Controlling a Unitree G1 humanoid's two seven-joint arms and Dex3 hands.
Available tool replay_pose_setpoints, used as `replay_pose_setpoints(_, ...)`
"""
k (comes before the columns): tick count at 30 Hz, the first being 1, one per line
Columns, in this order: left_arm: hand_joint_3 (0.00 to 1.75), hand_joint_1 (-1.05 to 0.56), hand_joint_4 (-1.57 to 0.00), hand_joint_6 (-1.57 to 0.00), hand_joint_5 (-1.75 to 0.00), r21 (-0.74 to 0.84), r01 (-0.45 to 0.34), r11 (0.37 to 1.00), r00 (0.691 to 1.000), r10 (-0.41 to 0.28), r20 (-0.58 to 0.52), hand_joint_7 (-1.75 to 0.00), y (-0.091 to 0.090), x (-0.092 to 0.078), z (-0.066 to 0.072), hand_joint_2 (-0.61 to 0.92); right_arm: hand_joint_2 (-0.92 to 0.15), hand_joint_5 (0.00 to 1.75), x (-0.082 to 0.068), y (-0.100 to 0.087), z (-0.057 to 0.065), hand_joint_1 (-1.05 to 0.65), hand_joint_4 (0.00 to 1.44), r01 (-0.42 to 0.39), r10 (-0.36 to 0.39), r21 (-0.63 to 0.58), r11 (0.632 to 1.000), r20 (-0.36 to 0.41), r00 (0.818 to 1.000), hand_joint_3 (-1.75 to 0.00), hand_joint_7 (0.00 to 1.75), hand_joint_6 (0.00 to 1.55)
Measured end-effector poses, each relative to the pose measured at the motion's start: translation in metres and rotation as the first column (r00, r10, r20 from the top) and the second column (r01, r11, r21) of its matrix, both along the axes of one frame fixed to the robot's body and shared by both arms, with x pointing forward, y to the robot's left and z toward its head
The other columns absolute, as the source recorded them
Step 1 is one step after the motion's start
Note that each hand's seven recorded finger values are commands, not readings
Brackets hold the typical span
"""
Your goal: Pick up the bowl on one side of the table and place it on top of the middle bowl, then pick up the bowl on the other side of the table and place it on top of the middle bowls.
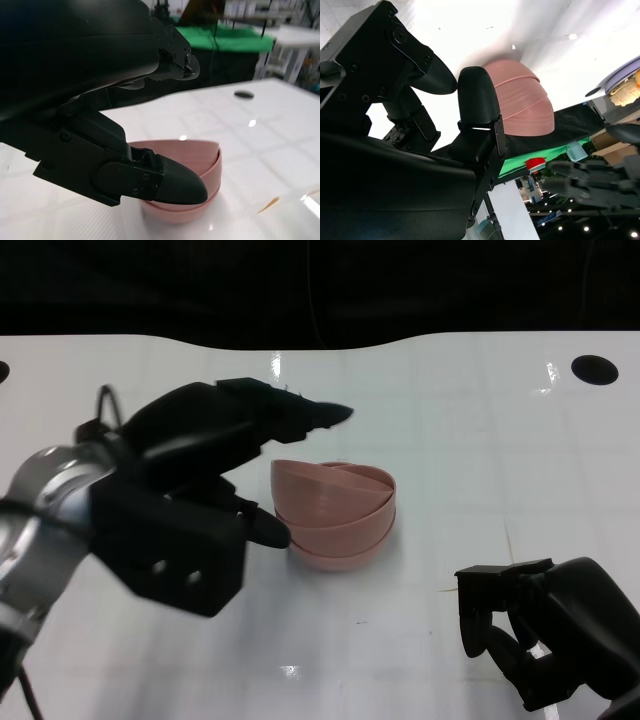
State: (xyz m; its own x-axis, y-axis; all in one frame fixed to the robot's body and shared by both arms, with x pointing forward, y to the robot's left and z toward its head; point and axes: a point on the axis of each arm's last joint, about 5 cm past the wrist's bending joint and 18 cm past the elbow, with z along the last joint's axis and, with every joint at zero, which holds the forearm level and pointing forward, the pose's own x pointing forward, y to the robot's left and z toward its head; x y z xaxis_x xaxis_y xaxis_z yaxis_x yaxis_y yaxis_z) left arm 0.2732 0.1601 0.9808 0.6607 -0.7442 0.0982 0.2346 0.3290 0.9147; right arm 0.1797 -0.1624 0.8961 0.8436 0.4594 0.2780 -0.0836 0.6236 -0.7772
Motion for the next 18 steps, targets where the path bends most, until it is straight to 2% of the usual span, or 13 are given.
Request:
replay_pose_setpoints(2, 0.29, -0.71, -0.18, -0.27, -0.35, -0.07, -0.023, 0.997, 1.0, 0.022, -0.004, -0.04, 0.008, -0.007, -0.008, 0.92, -0.15, 1.75, 0.0, 0.0, 0.0, -0.05, 1.01, -0.002, 0.002, 0.0, 1.0, 0.001, 1.0, -1.6, 1.61, 0.83)
replay_pose_setpoints(3, 0.25, -0.63, -0.23, -0.35, -0.48, -0.107, -0.033, 0.994, 0.999, 0.032, -0.006, -0.07, 0.012, -0.011, -0.012, 0.92, -0.15, 1.75, 0.0, 0.0, 0.0, -0.05, 1.01, -0.004, 0.004, 0.0, 1.0, 0.003, 1.0, -1.6, 1.61, 0.83)
replay_pose_setpoints(5, 0.19, -0.47, -0.26, -0.49, -0.87, -0.218, -0.047, 0.975, 0.999, 0.048, 0.001, -0.14, 0.019, -0.019, -0.02, 0.92, -0.14, 1.75, 0.0, 0.0, 0.0, -0.05, 1.01, -0.005, 0.005, 0.002, 1.0, 0.003, 1.0, -1.6, 1.61, 0.83)
replay_pose_setpoints(7, 0.15, -0.38, -0.31, -0.6, -1.12, -0.34, -0.053, 0.939, 0.998, 0.056, -0.001, -0.24, 0.023, -0.027, -0.028, 0.92, -0.15, 1.75, 0.001, 0.0, 0.0, -0.05, 1.0, -0.005, 0.005, 0.009, 1.0, 0.0, 1.0, -1.6, 1.61, 0.83)
replay_pose_setpoints(9, 0.15, -0.35, -0.4, -0.68, -1.24, -0.457, -0.091, 0.885, 0.996, 0.079, -0.045, -0.35, 0.028, -0.037, -0.037, 0.92, -0.15, 1.75, 0.001, -0.001, 0.001, -0.06, 1.0, -0.005, 0.005, 0.01, 1.0, 0.0, 1.0, -1.6, 1.6, 0.82)
replay_pose_setpoints(10, 0.17, -0.34, -0.5, -0.71, -1.26, -0.52, -0.117, 0.846, 0.993, 0.089, -0.079, -0.49, 0.031, -0.043, -0.042, 0.92, -0.15, 1.75, 0.001, -0.001, 0.001, -0.07, 0.99, -0.004, 0.004, 0.01, 1.0, -0.001, 1.0, -1.6, 1.6, 0.82)
replay_pose_setpoints(12, 0.18, -0.32, -0.6, -0.74, -1.28, -0.602, -0.171, 0.78, 0.984, 0.101, -0.148, -0.63, 0.036, -0.056, -0.051, 0.92, -0.15, 1.75, 0.001, -0.002, 0.001, -0.07, 0.99, -0.002, 0.002, 0.008, 1.0, -0.003, 1.0, -1.6, 1.6, 0.82)
replay_pose_setpoints(13, 0.2, -0.3, -0.67, -0.76, -1.3, -0.62, -0.2, 0.759, 0.977, 0.11, -0.181, -0.77, 0.038, -0.062, -0.054, 0.9, -0.15, 1.75, 0.001, -0.002, 0.001, -0.07, 0.99, -0.003, 0.003, 0.006, 1.0, -0.004, 1.0, -1.6, 1.6, 0.82)
replay_pose_setpoints(14, 0.21, -0.29, -0.69, -0.75, -1.3, -0.632, -0.231, 0.74, 0.97, 0.121, -0.212, -0.83, 0.04, -0.067, -0.057, 0.9, -0.16, 1.75, 0.001, -0.003, 0.001, -0.07, 0.99, -0.002, 0.002, 0.007, 1.0, -0.005, 1.0, -1.6, 1.6, 0.82)
replay_pose_setpoints(15, 0.35, -0.25, -0.72, -0.75, -1.34, -0.641, -0.256, 0.723, 0.962, 0.128, -0.24, -0.94, 0.041, -0.073, -0.059, 0.84, -0.16, 1.75, 0.001, -0.003, 0.001, -0.07, 0.99, -0.004, 0.004, 0.007, 1.0, -0.006, 1.0, -1.59, 1.6, 0.82)
replay_pose_setpoints(16, 0.65, -0.21, -0.73, -0.73, -1.41, -0.654, -0.277, 0.704, 0.956, 0.13, -0.265, -1.05, 0.043, -0.079, -0.061, 0.71, -0.16, 1.75, 0.001, -0.003, 0.001, -0.07, 0.98, -0.004, 0.004, 0.011, 1.0, -0.007, 1.0, -1.59, 1.59, 0.82)
replay_pose_setpoints(17, 0.81, -0.2, -0.73, -0.73, -1.43, -0.669, -0.292, 0.684, 0.949, 0.122, -0.29, -1.08, 0.044, -0.084, -0.064, 0.63, -0.16, 1.75, 0.001, -0.003, 0.001, -0.07, 0.98, -0.003, 0.004, 0.013, 1.0, -0.009, 1.0, -1.59, 1.59, 0.82)
replay_pose_setpoints(18, 0.89, -0.19, -0.73, -0.73, -1.44, -0.68, -0.305, 0.667, 0.943, 0.112, -0.313, -1.1, 0.045, -0.089, -0.066, 0.59, -0.16, 1.75, 0.001, -0.003, 0.001, -0.07, 0.98, -0.003, 0.003, 0.015, 1.0, -0.009, 1.0, -1.59, 1.59, 0.82)
